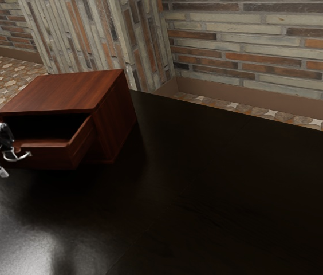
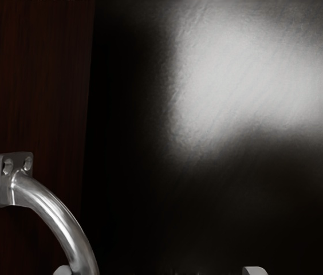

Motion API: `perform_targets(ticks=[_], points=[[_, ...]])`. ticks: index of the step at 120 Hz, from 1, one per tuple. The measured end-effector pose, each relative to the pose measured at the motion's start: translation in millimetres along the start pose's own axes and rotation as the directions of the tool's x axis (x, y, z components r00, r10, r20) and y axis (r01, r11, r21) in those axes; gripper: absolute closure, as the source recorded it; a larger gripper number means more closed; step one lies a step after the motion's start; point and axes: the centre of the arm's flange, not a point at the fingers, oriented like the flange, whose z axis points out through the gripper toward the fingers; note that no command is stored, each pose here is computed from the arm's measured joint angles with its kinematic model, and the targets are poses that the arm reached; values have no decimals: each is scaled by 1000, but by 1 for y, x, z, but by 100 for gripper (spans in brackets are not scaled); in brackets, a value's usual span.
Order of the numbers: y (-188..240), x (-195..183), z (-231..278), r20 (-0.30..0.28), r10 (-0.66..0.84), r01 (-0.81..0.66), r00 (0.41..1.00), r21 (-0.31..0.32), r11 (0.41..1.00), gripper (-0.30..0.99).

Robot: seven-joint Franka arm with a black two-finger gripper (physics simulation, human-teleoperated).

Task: Pull the drawer handle with one arm to open the drawer

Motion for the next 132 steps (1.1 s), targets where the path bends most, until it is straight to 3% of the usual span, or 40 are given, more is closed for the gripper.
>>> perform_targets(ticks=[12,21,56,68,94,132], points=[[9,0,-3,3,-4,4,1000,4,1000,41],[17,5,-16,8,1,-1,1000,24,1000,51],[27,10,-109,16,-6,3,1000,175,985,36],[16,12,-142,1,-2,2,1000,215,977,24],[17,15,-156,-24,1,3,1000,190,982,9],[20,16,-155,-34,2,4,999,157,988,2]])
